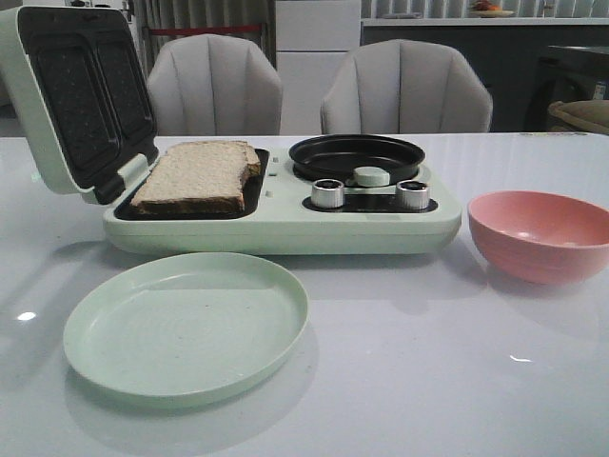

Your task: Make breakfast with bread and shrimp

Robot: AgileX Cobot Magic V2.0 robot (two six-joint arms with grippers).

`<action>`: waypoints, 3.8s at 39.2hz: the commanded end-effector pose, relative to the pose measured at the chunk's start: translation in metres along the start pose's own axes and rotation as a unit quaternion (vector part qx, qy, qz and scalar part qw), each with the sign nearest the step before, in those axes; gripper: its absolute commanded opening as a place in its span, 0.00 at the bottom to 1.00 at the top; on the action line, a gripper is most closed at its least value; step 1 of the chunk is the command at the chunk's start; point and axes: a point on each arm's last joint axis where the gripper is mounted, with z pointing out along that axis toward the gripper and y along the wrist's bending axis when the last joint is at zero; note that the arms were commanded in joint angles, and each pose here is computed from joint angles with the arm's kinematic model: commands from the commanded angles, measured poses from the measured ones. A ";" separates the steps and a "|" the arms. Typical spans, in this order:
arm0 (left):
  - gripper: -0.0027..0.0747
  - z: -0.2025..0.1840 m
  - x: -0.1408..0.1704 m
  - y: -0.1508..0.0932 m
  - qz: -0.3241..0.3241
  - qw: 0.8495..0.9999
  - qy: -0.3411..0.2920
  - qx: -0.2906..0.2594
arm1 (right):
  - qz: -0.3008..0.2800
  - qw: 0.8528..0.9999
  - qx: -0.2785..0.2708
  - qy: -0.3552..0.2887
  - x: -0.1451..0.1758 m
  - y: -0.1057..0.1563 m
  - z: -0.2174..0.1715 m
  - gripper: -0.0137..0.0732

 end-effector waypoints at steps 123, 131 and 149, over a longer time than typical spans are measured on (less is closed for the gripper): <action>0.38 0.199 0.044 -0.081 -0.095 0.933 0.142 0.316 | 0.000 0.999 -0.003 -0.051 -0.016 0.000 -0.001 0.73; 0.38 0.170 0.017 -0.059 -0.026 0.952 0.099 0.289 | 0.000 0.999 -0.003 -0.051 -0.016 0.000 -0.001 0.73; 0.37 0.066 -0.040 -0.002 0.130 0.978 0.006 0.165 | 0.000 0.999 -0.003 -0.051 -0.016 0.000 -0.001 0.73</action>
